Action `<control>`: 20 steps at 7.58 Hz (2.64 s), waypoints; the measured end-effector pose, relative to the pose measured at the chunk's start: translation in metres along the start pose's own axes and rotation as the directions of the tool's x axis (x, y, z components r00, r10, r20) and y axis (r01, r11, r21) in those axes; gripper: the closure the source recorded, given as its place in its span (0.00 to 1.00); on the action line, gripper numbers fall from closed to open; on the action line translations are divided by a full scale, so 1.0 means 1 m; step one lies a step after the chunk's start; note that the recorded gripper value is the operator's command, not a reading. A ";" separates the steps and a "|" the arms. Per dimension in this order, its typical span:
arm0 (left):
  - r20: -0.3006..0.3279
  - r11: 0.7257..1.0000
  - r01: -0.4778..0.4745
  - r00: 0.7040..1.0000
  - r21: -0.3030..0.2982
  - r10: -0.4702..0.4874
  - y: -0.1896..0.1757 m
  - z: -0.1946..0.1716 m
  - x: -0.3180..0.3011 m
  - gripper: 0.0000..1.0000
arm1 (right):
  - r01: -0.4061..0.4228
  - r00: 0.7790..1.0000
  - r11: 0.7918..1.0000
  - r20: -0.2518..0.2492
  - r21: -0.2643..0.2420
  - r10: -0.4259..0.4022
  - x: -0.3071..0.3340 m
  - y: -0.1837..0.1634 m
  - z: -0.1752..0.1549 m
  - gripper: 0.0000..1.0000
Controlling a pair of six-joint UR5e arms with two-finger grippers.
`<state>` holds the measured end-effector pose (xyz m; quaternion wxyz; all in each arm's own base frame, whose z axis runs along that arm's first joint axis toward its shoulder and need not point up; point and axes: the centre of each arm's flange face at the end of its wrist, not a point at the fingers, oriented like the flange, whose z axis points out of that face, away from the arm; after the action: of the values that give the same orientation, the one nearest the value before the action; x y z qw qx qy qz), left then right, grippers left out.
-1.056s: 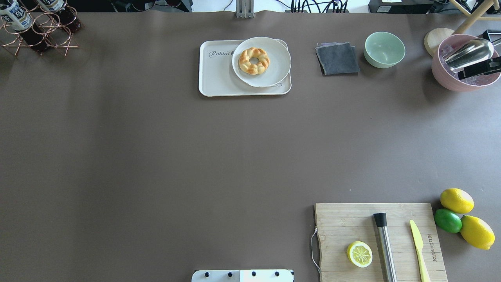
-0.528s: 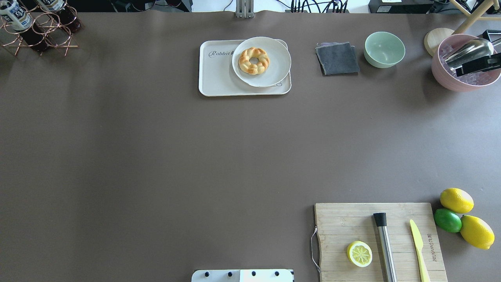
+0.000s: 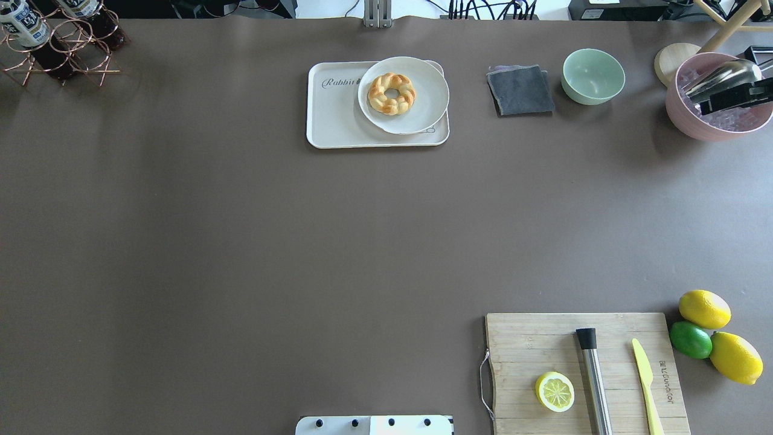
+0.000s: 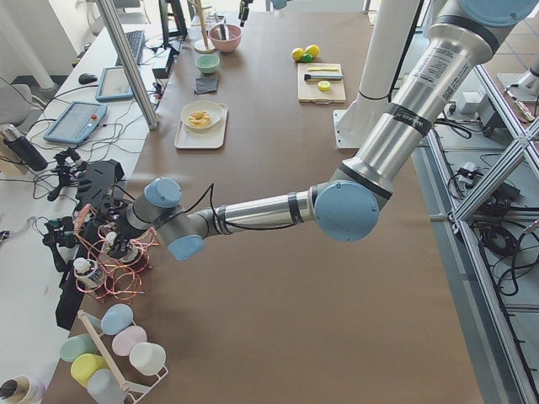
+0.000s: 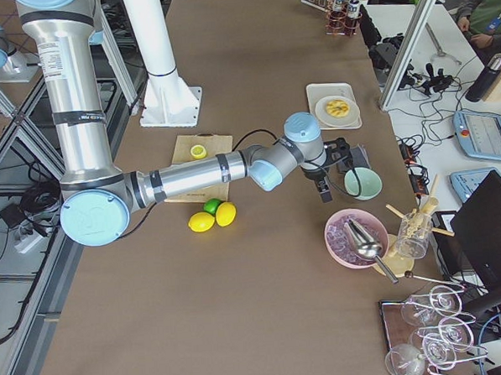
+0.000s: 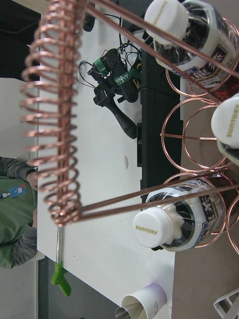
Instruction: Place tea on tray
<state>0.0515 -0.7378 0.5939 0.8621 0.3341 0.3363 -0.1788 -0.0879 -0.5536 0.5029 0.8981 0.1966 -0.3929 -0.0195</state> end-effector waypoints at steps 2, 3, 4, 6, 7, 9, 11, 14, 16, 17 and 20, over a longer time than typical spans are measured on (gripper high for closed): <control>-0.005 1.000 0.021 1.000 0.010 -0.021 -0.008 0.001 0.007 0.37 | 0.002 1.000 1.000 0.000 0.003 -0.002 -0.002 -0.002 0.000 0.00; -0.010 0.999 0.035 0.999 0.015 -0.035 -0.012 0.001 0.011 0.42 | 0.003 1.000 1.000 0.001 0.003 -0.003 -0.002 -0.002 0.000 0.00; -0.013 0.999 0.042 0.999 0.018 -0.041 -0.015 0.001 0.015 0.42 | 0.003 1.000 1.000 0.001 0.003 -0.003 -0.002 -0.002 -0.001 0.00; -0.008 0.999 0.045 0.999 0.028 -0.045 -0.017 0.002 0.017 0.42 | 0.001 1.000 1.000 0.000 0.002 -0.001 -0.001 -0.002 0.000 0.00; -0.006 0.999 0.045 0.999 0.031 -0.045 -0.017 0.002 0.018 0.42 | 0.001 1.000 1.000 -0.001 0.001 -0.001 -0.001 -0.001 0.001 0.00; -0.005 0.999 0.043 0.999 0.033 -0.043 -0.016 0.003 0.019 0.42 | 0.000 1.000 1.000 -0.001 0.000 0.000 0.000 -0.001 0.001 0.00; -0.004 0.999 0.042 0.999 0.030 -0.042 -0.014 0.004 0.019 0.47 | -0.001 1.000 1.000 -0.002 -0.001 0.001 0.000 -0.001 0.002 0.00; 0.004 0.999 0.039 0.999 0.028 -0.039 -0.008 0.008 0.021 1.00 | -0.001 1.000 1.000 -0.010 0.000 0.001 0.001 -0.001 0.003 0.00; 0.006 0.999 0.037 0.999 0.031 -0.037 -0.006 0.009 0.022 1.00 | -0.001 1.000 1.000 -0.011 0.000 0.001 0.001 -0.001 0.004 0.00; 0.004 0.999 0.037 0.999 0.038 -0.037 -0.009 0.007 0.021 1.00 | -0.001 1.000 1.000 -0.011 0.000 0.001 0.001 -0.001 0.004 0.00; -0.019 0.994 0.050 0.999 0.093 -0.048 -0.042 -0.028 0.007 1.00 | -0.001 1.000 1.000 -0.011 -0.001 0.001 0.001 0.000 0.004 0.00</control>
<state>0.0209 -0.7489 0.5539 0.8381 0.3671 0.3430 -0.2127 -0.0895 -0.5551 0.5059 0.9004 0.1963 -0.3879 -0.0182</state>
